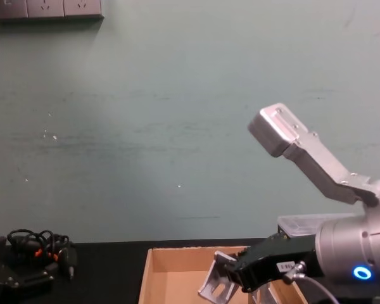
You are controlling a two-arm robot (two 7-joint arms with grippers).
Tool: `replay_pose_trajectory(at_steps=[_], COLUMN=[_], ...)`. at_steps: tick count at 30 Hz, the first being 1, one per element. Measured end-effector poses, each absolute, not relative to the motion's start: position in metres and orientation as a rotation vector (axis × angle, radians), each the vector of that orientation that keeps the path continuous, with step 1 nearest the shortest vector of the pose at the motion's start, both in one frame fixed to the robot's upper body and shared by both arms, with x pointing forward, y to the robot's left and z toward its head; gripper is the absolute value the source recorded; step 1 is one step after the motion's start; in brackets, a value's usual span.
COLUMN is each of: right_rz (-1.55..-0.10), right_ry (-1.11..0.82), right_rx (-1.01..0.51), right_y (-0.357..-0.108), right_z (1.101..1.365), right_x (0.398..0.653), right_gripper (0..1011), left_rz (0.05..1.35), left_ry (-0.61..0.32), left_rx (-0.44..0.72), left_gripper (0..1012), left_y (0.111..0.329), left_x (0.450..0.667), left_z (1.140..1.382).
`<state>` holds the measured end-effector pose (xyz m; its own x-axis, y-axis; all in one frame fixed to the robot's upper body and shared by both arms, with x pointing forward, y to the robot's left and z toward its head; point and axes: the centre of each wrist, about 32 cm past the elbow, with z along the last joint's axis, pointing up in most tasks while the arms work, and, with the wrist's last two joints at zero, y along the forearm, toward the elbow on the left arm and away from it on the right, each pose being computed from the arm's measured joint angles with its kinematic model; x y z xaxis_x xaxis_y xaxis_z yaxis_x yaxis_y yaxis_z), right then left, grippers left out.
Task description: Use one hand to pick up the angle iron from the table and place it into the box.
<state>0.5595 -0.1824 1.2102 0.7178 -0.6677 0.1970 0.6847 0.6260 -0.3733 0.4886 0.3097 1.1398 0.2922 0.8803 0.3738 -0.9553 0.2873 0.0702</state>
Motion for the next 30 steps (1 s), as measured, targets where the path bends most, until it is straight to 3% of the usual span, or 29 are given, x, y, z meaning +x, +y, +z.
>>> replay_pose_trajectory(at_steps=[16,30], right_rz=[-0.805,-0.826], right_ry=[-0.017,0.006], right_rx=[-0.473,-0.504], right_y=[-0.172,-0.169], right_z=[1.203,1.197], right_x=[0.577,0.577], right_gripper=[81,81], left_rz=[1.248,1.248], left_ry=[-0.285,-0.285], left_rx=[0.304,0.305], left_gripper=[1011,1011], left_y=[0.31,0.31], left_x=[0.489,0.489], left_z=[1.14,1.14])
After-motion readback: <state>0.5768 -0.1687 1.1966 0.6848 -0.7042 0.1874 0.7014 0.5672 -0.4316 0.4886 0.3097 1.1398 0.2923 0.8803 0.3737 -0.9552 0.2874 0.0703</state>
